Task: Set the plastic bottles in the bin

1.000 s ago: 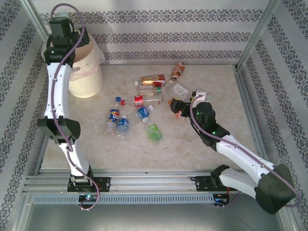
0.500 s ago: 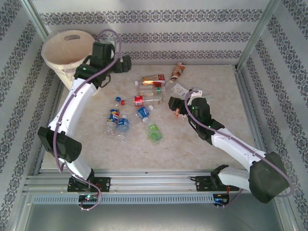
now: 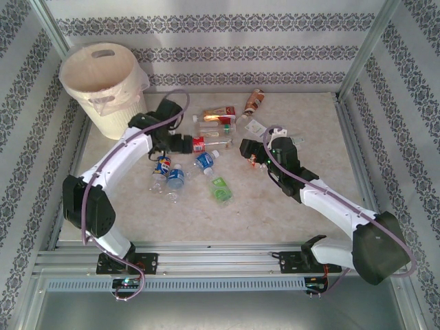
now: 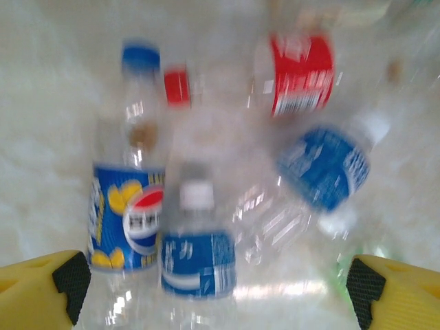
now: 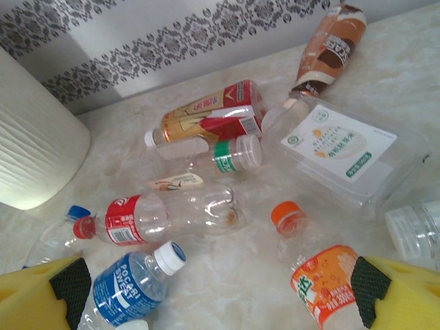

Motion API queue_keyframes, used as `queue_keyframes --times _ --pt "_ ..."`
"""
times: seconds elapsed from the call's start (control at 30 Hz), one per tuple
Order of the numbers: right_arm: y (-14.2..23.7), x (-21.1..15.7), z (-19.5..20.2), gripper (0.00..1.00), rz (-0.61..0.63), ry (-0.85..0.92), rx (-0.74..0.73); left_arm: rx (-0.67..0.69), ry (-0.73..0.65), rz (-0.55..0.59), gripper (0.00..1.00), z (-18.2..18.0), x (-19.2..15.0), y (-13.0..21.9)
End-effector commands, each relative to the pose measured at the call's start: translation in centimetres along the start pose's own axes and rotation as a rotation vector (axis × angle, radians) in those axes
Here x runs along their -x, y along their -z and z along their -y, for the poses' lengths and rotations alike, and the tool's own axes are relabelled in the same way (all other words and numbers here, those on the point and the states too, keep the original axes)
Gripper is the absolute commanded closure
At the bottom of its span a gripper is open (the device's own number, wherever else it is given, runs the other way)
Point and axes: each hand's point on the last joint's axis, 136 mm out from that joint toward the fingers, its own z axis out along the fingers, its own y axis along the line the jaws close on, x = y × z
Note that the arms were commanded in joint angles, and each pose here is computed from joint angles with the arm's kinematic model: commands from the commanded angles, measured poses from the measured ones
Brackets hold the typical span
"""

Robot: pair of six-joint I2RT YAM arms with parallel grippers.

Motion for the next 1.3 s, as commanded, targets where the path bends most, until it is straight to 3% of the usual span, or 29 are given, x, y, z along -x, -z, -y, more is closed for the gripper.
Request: queue_keyframes --times 0.0,0.1,0.2,0.3,0.87,1.27 --pt "0.8 0.6 0.1 0.02 -0.001 -0.017 -0.008 0.034 0.061 -0.152 0.04 -0.2 -6.7 1.3" --pt "0.6 0.3 0.4 0.02 -0.012 -0.012 -0.019 0.048 0.087 -0.211 0.05 -0.5 -10.0 0.6" --pt "0.3 0.3 0.2 0.02 -0.022 -0.011 -0.014 -0.007 0.092 -0.217 0.06 0.5 -11.3 -0.2" --pt "0.0 0.4 0.0 0.02 -0.028 -0.018 -0.006 -0.041 0.093 -0.224 0.07 1.3 -11.6 -1.4" --pt "0.0 0.4 -0.1 0.02 -0.026 -0.015 -0.006 0.062 0.058 -0.302 0.05 0.4 -13.7 -6.6" --pt "-0.1 0.2 0.0 0.02 -0.032 -0.016 -0.006 0.078 0.04 -0.223 0.1 1.0 -12.9 -9.3"
